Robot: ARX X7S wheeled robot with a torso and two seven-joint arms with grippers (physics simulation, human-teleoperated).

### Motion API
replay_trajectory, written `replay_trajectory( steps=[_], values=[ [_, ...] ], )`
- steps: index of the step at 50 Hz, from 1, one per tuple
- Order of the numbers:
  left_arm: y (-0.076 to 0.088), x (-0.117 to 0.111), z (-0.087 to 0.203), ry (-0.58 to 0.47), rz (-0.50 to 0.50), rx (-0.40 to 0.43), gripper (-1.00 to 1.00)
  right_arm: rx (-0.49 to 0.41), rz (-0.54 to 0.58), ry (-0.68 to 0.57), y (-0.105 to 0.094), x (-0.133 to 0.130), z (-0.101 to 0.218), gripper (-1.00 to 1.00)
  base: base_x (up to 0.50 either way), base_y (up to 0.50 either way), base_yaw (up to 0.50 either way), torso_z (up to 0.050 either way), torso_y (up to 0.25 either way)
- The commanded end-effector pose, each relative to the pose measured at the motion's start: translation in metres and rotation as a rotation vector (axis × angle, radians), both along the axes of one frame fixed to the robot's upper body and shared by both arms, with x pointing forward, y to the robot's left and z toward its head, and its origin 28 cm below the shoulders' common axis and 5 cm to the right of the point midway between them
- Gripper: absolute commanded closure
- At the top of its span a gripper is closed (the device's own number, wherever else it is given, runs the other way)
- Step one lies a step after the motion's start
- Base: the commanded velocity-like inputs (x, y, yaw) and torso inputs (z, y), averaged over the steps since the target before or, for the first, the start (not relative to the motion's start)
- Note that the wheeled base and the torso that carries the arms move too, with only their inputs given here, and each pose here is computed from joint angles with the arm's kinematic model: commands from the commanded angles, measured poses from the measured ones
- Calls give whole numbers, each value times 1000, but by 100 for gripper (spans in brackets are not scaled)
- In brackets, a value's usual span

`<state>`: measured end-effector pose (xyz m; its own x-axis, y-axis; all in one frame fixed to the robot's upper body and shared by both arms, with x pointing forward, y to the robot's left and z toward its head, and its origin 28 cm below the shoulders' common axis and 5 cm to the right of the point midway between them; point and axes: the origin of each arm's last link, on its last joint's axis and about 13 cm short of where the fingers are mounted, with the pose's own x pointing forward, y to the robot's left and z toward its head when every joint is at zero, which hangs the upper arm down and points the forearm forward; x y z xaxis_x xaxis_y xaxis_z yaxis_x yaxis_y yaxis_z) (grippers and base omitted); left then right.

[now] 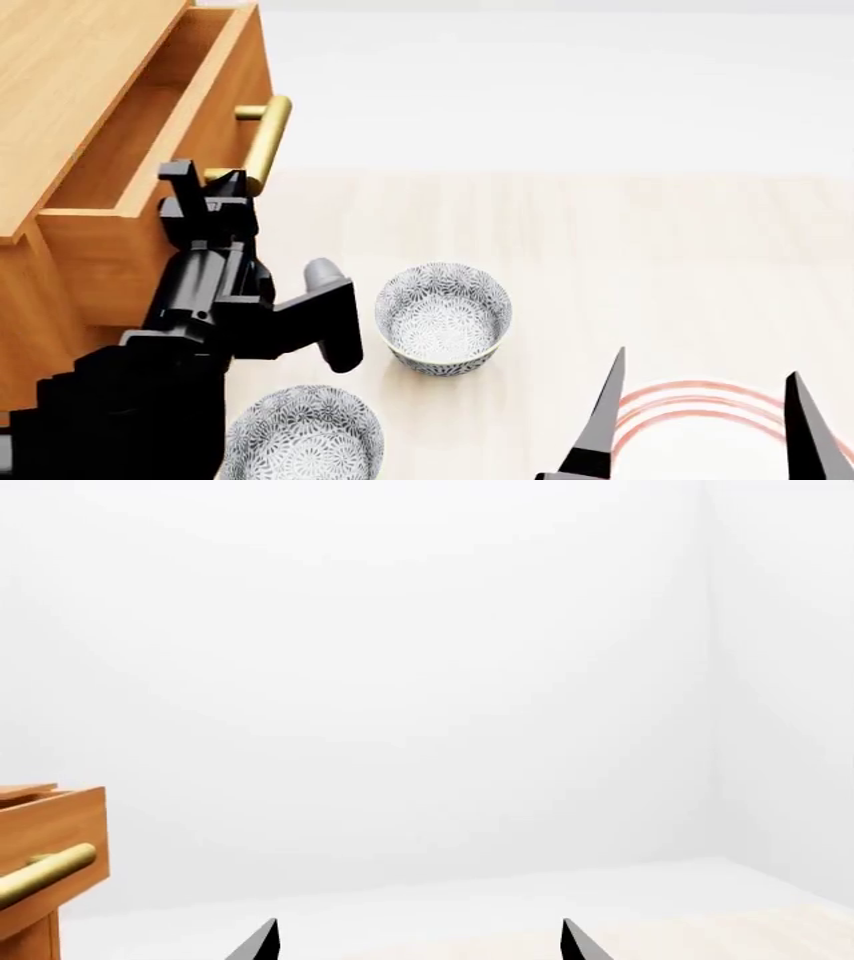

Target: Open the top drawer of the cabinet.

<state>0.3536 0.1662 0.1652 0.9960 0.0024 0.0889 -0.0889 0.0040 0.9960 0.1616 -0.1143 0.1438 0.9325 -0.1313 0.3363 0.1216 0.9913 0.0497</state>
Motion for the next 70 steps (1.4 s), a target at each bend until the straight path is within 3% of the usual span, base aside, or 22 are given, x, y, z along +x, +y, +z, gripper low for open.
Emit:
replay_trajectory(
  steps=[1, 15, 16, 32, 38, 42, 45, 50, 53, 58, 61, 62, 66, 68, 69, 70],
  values=[
    [-18, -9, -5, -32, -86, 23, 100, 1, -1, -2, -1, 0, 0, -100, -15, 0, 0, 0, 0],
    [-19, -9, -3, -42, -88, 7, 100, 2, 1, -4, -1, -1, 1, -100, -7, 0, 1, 0, 3],
    [-19, -9, -3, -39, -89, 4, -100, 2, 1, -4, -1, -1, 1, -100, 0, 0, 0, 0, 0],
    [-26, -24, 17, -84, -135, -26, -100, 1, 2, -5, 0, -1, 2, -100, 0, 0, 0, 0, 0],
    [-30, -45, 47, -49, -231, -270, -100, 1, 2, -7, 0, -1, 2, -100, 0, 0, 0, 0, 0],
    [-29, -62, 74, 19, -303, -516, -100, 1, 4, -7, 0, -1, 2, -100, 0, 0, 0, 0, 0],
    [-29, -72, 91, 49, -349, -643, -100, 0, 6, -6, 1, -1, 2, -100, 0, 0, 0, 0, 0],
    [-27, -81, 112, 123, -380, -796, -100, 1, 6, -8, 0, -2, 3, -100, 0, 0, 0, 0, 0],
    [-24, -81, 120, 131, -392, -840, -100, 1, 6, -10, 0, -2, 3, -100, 0, 0, 0, 0, 0],
    [-23, -87, 141, 190, -399, -1058, -100, 1, 9, -9, 1, -2, 4, -100, 0, 0, 0, 0, 0],
    [-20, -89, 164, 189, -316, -1192, -100, 1, 8, -8, 1, -2, 3, -100, 0, 0, 0, 0, 0],
    [-20, -91, 167, 229, -330, -1222, -100, 1, 9, -8, 1, -2, 4, -100, 0, 0, 0, 0, 0],
    [-19, -93, 185, 285, -209, -1270, -100, 0, 11, -8, 1, -2, 4, -100, 0, 0, 0, 0, 0],
    [-19, -95, 193, 317, -206, -1285, -100, 0, 12, -8, 1, -2, 4, -100, 0, 0, 0, 0, 0],
    [-17, -93, 199, 176, -113, -1196, -100, 0, 12, -8, 1, -2, 4, -100, 0, 0, 0, 0, 0],
    [-16, -92, 202, 251, -84, -1252, -100, 0, 13, -8, 1, -2, 4, -100, 0, 0, 0, 0, 0]
  ],
)
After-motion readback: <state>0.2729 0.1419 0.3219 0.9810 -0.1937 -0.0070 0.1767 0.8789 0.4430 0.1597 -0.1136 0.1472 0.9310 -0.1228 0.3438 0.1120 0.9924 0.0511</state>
